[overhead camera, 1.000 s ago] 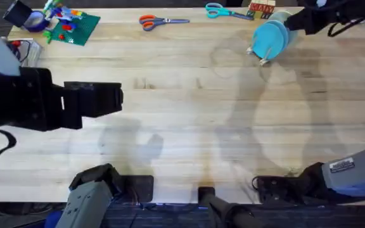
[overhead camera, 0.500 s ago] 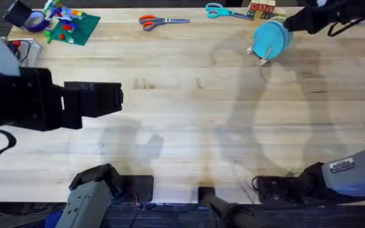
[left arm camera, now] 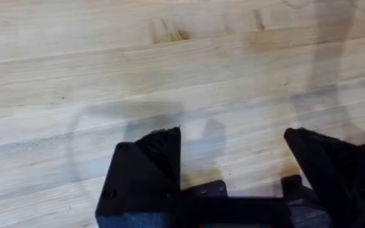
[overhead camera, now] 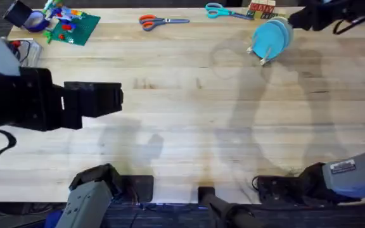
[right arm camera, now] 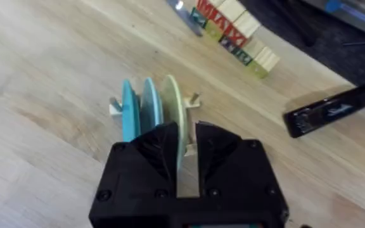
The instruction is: Pick up the plates from the table one by one and place each into a slot on the dish rack.
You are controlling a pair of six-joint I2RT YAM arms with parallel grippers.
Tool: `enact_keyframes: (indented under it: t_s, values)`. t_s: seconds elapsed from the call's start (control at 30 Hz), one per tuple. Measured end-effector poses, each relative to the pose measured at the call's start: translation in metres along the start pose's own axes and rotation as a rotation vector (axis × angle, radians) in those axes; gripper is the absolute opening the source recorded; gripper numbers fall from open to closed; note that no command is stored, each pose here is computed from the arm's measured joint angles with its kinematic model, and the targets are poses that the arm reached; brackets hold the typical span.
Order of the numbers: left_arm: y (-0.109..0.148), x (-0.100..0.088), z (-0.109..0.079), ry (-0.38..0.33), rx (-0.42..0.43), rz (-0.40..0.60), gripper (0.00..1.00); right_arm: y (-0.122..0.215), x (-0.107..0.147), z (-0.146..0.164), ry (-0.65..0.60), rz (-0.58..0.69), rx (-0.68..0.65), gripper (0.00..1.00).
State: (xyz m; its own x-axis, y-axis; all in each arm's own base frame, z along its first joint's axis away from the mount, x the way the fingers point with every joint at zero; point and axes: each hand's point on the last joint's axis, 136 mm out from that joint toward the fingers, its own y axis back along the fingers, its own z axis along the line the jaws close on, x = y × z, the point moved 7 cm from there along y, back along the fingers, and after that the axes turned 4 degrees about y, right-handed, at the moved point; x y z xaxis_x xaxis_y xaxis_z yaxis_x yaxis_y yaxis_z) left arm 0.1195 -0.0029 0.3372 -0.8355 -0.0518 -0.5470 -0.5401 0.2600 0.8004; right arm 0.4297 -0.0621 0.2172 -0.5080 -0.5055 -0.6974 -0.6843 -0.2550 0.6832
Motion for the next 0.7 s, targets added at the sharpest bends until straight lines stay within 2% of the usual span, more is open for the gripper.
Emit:
enact_keyframes:
  t_s: [0.17, 0.3, 0.33, 0.37, 0.43, 0.47, 0.53, 0.7]
  values:
    - [0.000, 0.000, 0.000, 0.000, 0.000, 0.000, 0.993, 0.039, -0.018, -0.006, -0.006, -0.062, 0.074, 0.249]
    - [0.000, 0.000, 0.000, 0.000, 0.000, 0.000, 0.993, 0.064, -0.029, 0.000, -0.034, -0.097, 0.078, 0.374]
    - [0.000, 0.000, 0.000, 0.000, 0.000, 0.000, 0.993, 0.069, -0.031, 0.003, -0.043, -0.107, 0.068, 0.443]
    - [0.000, 0.000, 0.000, 0.000, 0.000, 0.000, 0.993, 0.073, -0.033, 0.006, -0.052, -0.117, 0.058, 0.555]
    - [0.000, 0.000, 0.000, 0.000, 0.000, 0.000, 0.993, 0.083, -0.039, 0.012, -0.074, -0.145, 0.035, 0.847]
    - [0.000, 0.000, 0.000, 0.000, 0.000, 0.000, 0.993, 0.089, -0.041, 0.016, -0.083, -0.159, 0.022, 0.956]
    - [0.000, 0.000, 0.000, 0.000, 0.000, 0.000, 0.992, 0.101, -0.046, 0.024, -0.111, -0.181, -0.009, 0.990]
    - [0.000, 0.000, 0.000, 0.000, 0.000, 0.000, 0.993, 0.133, -0.053, 0.050, -0.145, -0.201, -0.068, 0.992]
